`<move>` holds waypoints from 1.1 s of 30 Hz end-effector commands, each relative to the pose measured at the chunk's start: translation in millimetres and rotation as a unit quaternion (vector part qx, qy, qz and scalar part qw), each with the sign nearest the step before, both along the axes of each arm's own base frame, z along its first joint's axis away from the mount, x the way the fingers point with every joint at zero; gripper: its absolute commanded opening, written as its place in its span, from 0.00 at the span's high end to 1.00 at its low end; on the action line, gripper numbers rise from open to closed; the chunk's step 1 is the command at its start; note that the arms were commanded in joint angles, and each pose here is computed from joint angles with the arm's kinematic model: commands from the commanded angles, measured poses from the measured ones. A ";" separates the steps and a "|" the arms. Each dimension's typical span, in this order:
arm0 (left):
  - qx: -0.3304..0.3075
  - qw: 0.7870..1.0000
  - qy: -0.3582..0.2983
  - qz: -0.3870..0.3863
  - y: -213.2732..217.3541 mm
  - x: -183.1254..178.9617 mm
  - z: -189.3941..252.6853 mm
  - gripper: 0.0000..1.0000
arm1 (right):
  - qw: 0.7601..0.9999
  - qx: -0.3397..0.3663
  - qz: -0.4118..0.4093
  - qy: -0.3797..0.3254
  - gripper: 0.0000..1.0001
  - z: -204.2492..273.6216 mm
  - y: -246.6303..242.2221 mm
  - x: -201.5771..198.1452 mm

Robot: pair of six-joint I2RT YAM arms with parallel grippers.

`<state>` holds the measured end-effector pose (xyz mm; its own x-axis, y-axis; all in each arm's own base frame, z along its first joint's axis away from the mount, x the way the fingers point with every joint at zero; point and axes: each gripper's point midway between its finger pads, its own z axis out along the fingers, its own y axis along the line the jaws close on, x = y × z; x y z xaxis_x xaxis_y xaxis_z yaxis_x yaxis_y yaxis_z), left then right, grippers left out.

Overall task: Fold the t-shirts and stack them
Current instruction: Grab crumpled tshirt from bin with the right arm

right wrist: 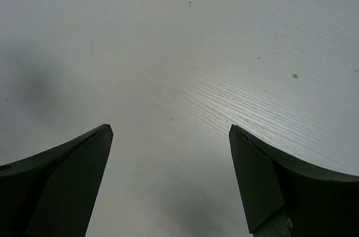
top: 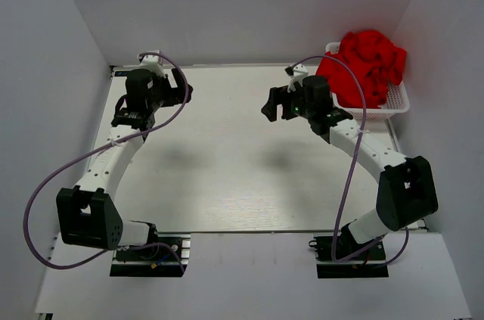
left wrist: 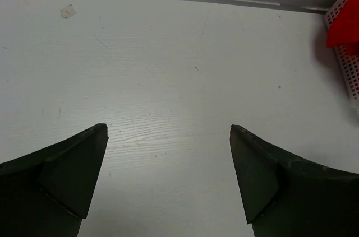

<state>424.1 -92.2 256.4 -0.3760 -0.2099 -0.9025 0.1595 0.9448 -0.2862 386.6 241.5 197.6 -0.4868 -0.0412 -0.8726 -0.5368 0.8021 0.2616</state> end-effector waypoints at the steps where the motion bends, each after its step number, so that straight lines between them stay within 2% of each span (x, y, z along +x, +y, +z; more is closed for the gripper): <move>1: -0.002 1.000 0.022 0.002 1.1 -2.5 -8.5 0.00 | 0.999 0.015 0.021 -0.037 0.10 24.6 8.9 8.2; 6: -0.002 1.000 0.016 0.003 0.0 6.9 -4.4 0.00 | 0.999 0.000 -0.033 -0.038 0.10 27.3 -3.6 24.9; 9: 0.016 1.000 0.007 0.012 6.0 9.4 7.0 0.00 | 0.999 -0.020 -0.020 -0.046 0.10 27.9 -0.2 36.0; 10: 0.021 1.000 0.011 0.010 6.2 11.0 2.5 0.00 | 0.998 -0.013 -0.065 -0.004 0.10 12.3 -6.3 41.1; 11: 0.031 0.999 0.010 0.023 12.0 12.5 2.1 0.00 | 0.996 0.001 -0.084 0.001 0.10 19.7 -7.5 58.2; 13: 0.032 0.999 0.007 0.029 13.6 16.9 3.2 0.00 | 0.994 0.002 -0.080 0.069 0.10 -7.8 -1.1 60.3; 14: 0.038 0.999 0.018 0.027 13.5 20.4 -7.4 0.00 | 0.994 0.016 -0.087 0.057 0.10 13.4 1.5 84.2; 15: 0.043 0.999 0.009 0.026 13.1 26.7 0.1 0.00 | 0.992 0.000 -0.084 0.097 0.10 -9.1 0.8 82.9; 16: 0.044 0.999 0.015 0.025 12.6 30.5 -2.9 0.00 | 0.992 0.007 -0.085 0.088 0.10 1.3 1.7 93.1; 17: 0.052 0.998 0.025 0.027 16.8 35.5 -7.7 0.00 | 0.989 -0.010 -0.112 0.092 0.10 -13.6 -12.7 107.3; 19: 0.056 0.997 0.049 0.030 18.7 56.5 -17.4 0.00 | 0.986 -0.008 -0.151 0.072 0.10 2.0 -24.4 126.0; 20: 0.052 0.997 0.035 0.034 23.4 71.5 1.1 0.00 | 0.974 -0.022 -0.207 0.086 0.10 -11.8 -53.6 140.9; 21: 0.043 0.998 0.045 0.033 27.0 80.3 -2.1 0.00 | 0.973 -0.008 -0.221 0.063 0.10 14.6 -59.0 154.4; 22: 0.040 0.996 0.075 0.019 21.1 90.9 -25.5 0.00 | 0.969 -0.017 -0.237 0.067 0.10 13.6 -73.5 158.4; 23: 0.031 0.998 0.062 0.006 18.9 102.0 -14.6 0.00 | 0.959 -0.028 -0.274 0.066 0.10 9.9 -100.3 168.3; 24: 0.025 0.997 0.075 -0.008 13.2 109.3 -28.5 0.00 | 0.948 -0.036 -0.314 0.044 0.10 19.5 -123.7 181.8; 25: 0.025 0.997 0.067 -0.019 9.7 115.0 -23.6 0.00 | 0.935 -0.054 -0.349 0.037 0.10 16.3 -142.5 187.7; 29: 0.046 0.997 0.064 -0.013 19.8 122.1 -29.6 0.00 | 0.903 -0.097 -0.418 -0.001 0.10 28.0 -207.4 211.5; 33: 0.056 0.995 0.088 0.004 27.2 113.0 -51.1 0.00 | 0.879 -0.119 -0.462 -0.013 0.10 10.7 -261.4 239.6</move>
<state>544.8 -67.3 182.6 -0.5660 -0.1352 -0.8133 0.0933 0.9696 -0.2261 610.4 17.2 216.0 -0.4181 0.2208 -0.8812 0.2779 0.9546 0.1073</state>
